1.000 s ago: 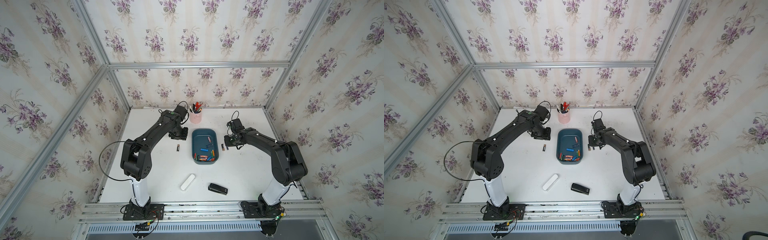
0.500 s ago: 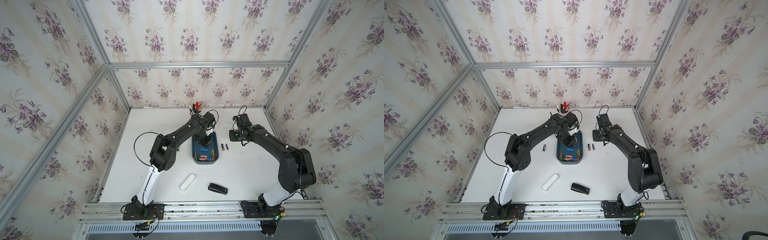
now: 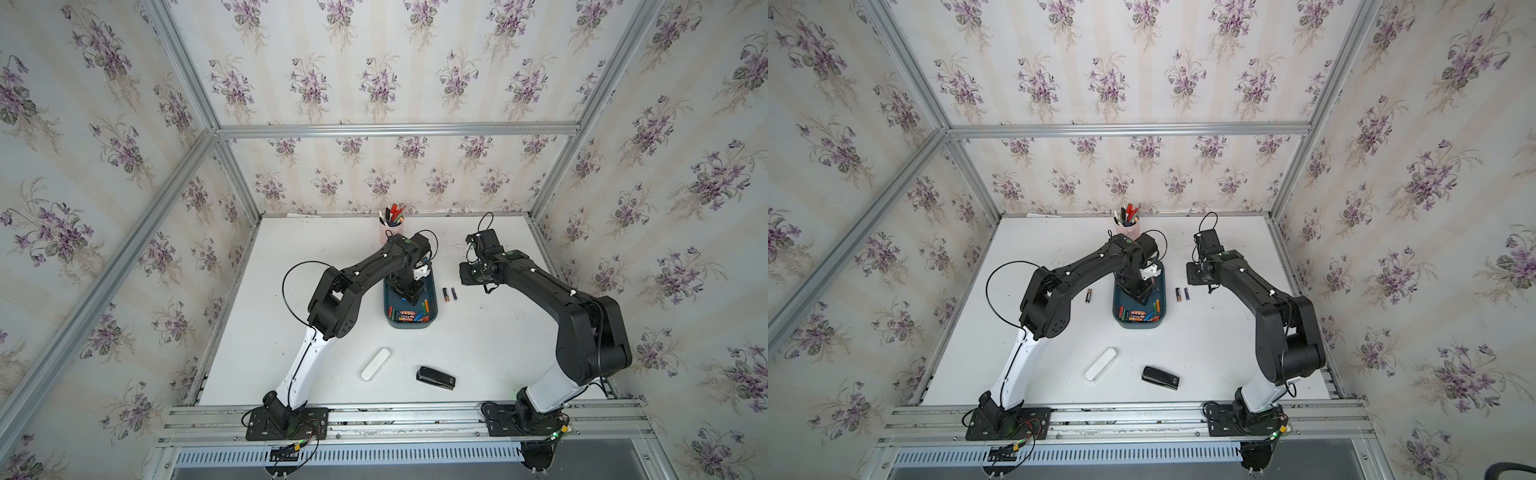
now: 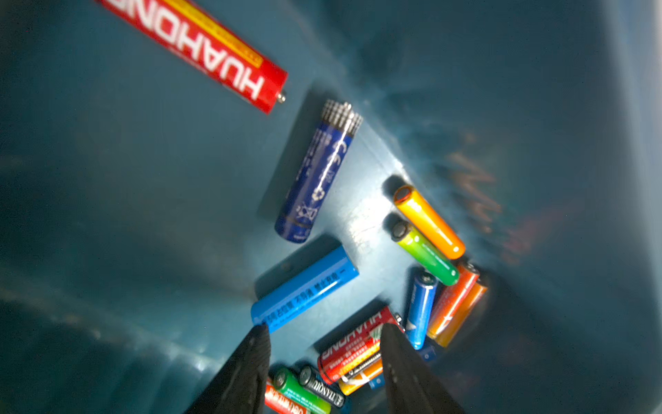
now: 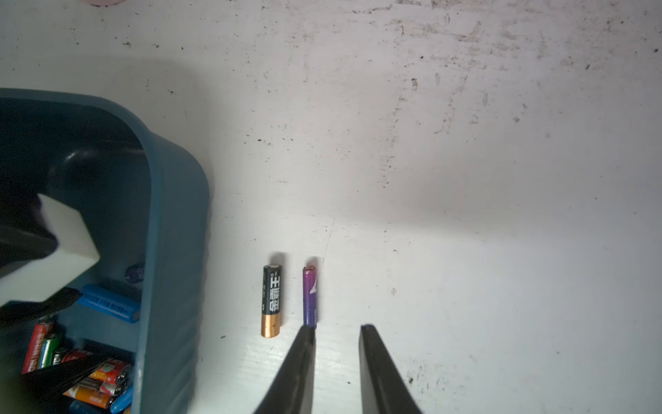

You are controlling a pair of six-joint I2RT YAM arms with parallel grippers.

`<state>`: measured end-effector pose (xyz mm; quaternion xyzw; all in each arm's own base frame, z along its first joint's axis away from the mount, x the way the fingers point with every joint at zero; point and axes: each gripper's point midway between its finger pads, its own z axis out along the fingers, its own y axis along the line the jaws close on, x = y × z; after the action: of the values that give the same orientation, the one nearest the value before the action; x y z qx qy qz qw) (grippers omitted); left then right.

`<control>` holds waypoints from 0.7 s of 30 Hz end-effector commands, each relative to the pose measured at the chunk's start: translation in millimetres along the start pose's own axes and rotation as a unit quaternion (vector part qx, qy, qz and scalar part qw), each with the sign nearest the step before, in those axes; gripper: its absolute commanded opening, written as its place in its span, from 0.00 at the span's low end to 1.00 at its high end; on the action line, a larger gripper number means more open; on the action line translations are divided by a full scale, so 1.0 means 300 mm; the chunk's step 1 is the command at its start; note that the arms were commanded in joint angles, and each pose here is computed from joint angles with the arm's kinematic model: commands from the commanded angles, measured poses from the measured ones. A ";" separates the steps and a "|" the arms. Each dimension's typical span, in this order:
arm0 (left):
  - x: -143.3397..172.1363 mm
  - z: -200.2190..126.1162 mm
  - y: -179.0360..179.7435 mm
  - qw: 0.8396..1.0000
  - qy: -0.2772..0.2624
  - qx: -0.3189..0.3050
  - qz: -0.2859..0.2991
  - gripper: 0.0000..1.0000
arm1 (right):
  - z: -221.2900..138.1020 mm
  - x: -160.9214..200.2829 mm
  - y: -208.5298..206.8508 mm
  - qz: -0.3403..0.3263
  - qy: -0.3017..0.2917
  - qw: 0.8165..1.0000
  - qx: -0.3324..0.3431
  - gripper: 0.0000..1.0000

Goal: Take the batteries out of the storage box
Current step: Pick up the battery from the storage box.

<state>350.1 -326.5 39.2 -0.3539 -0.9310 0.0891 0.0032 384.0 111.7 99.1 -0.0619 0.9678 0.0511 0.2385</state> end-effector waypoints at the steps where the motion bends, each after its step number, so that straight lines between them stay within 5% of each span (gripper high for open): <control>1: -0.001 0.002 0.007 1.000 0.005 -0.005 0.006 0.54 | -0.005 -0.011 0.011 -0.003 -0.004 1.000 -0.008 0.27; 21: -0.008 0.045 0.037 1.000 0.012 -0.026 -0.002 0.48 | 0.002 -0.015 0.009 -0.005 -0.003 1.000 -0.006 0.27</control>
<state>356.4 -325.0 26.2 -0.3578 -0.9310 0.0719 0.0056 386.8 115.6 99.7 -0.0669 0.9668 0.0591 0.2394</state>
